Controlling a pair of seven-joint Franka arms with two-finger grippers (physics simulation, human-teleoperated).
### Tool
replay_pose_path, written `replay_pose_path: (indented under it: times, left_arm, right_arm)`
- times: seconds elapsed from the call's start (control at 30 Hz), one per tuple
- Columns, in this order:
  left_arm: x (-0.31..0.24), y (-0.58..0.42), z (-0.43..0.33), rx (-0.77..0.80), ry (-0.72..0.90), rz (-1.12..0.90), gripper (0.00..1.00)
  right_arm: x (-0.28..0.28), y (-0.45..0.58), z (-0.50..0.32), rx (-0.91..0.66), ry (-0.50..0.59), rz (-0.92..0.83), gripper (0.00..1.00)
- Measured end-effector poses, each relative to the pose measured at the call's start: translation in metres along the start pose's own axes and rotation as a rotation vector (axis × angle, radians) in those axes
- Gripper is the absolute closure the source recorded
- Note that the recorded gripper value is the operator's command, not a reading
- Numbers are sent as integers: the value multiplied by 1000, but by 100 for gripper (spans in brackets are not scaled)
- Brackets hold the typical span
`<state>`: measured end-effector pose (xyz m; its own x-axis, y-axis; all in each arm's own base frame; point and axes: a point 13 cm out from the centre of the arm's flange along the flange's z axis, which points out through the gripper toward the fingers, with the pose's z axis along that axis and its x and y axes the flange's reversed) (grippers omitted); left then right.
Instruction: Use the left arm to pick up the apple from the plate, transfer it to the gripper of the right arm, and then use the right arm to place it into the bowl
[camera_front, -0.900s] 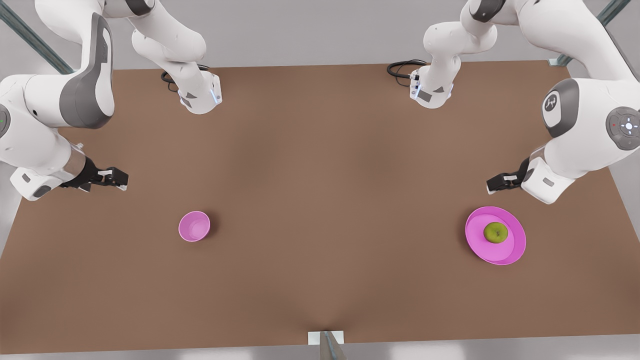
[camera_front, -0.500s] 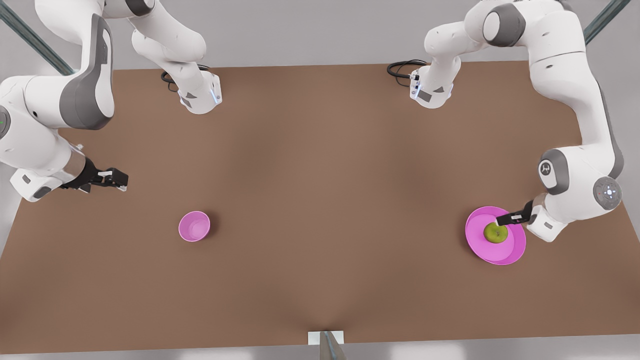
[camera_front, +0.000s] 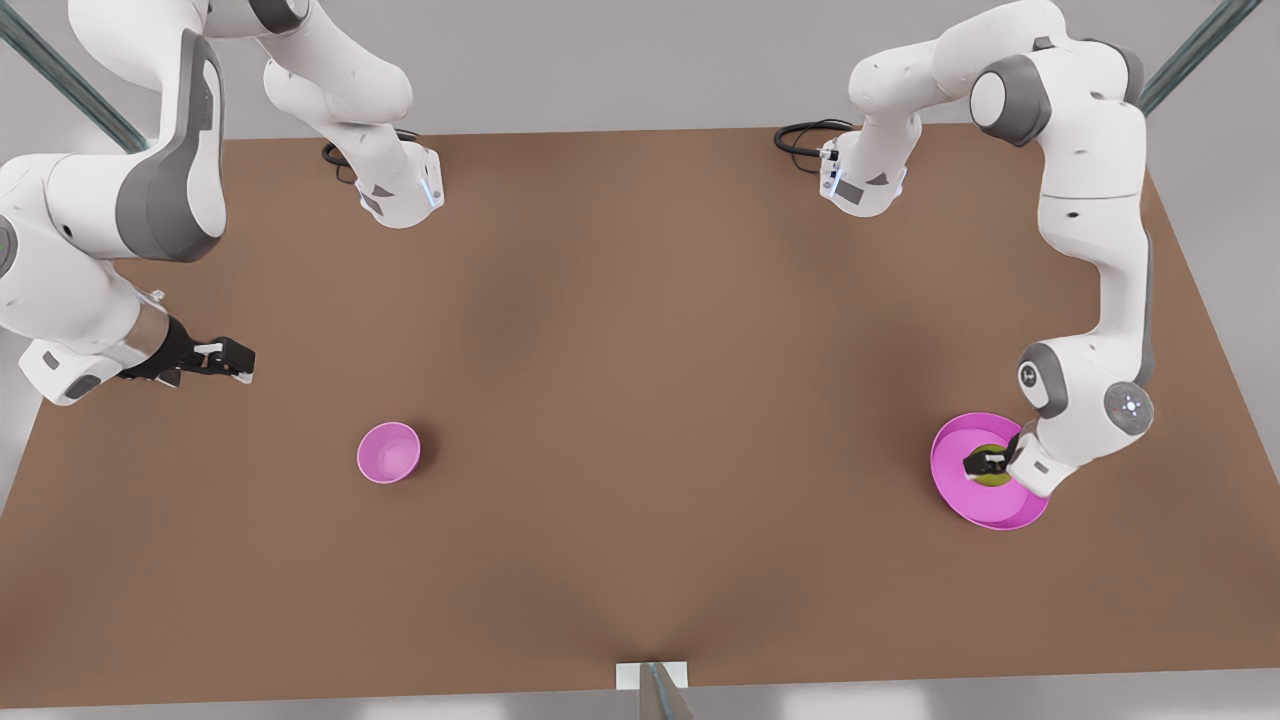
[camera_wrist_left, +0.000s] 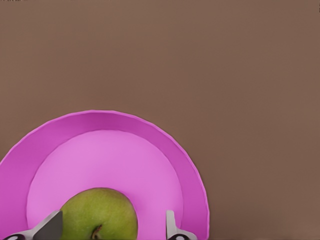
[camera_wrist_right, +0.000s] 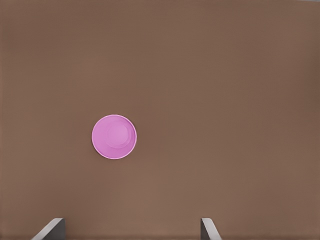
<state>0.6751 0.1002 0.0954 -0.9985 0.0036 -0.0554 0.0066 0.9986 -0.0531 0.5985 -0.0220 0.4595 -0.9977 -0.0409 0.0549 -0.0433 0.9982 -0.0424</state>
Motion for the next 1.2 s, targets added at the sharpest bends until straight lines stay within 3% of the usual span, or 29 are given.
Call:
replay_pose_path:
  times: [0.37,0.83,0.87,0.9,0.93,1.13,1.2]
  left_arm:
    - [-10,24,-7,-35,-60,67,0]
    - [10,24,37,-30,-15,128,0]
    - [9,23,40,-29,-17,132,2]
    - [9,23,44,-29,-18,135,16]
    - [8,23,47,-30,-20,137,25]
    - [5,24,49,-40,-34,141,26]
    - [-15,22,19,-49,-80,148,26]
  right_arm:
    - [0,0,0,-2,0,-2,0]
    - [-2,-1,1,-9,0,-10,0]
    - [-2,-1,2,-9,0,-11,0]
    - [-2,-1,2,-9,0,-11,0]
    - [-2,-2,2,-9,0,-12,0]
    - [-2,-1,2,-9,0,-17,0]
    - [-2,-1,2,-9,0,-18,0]
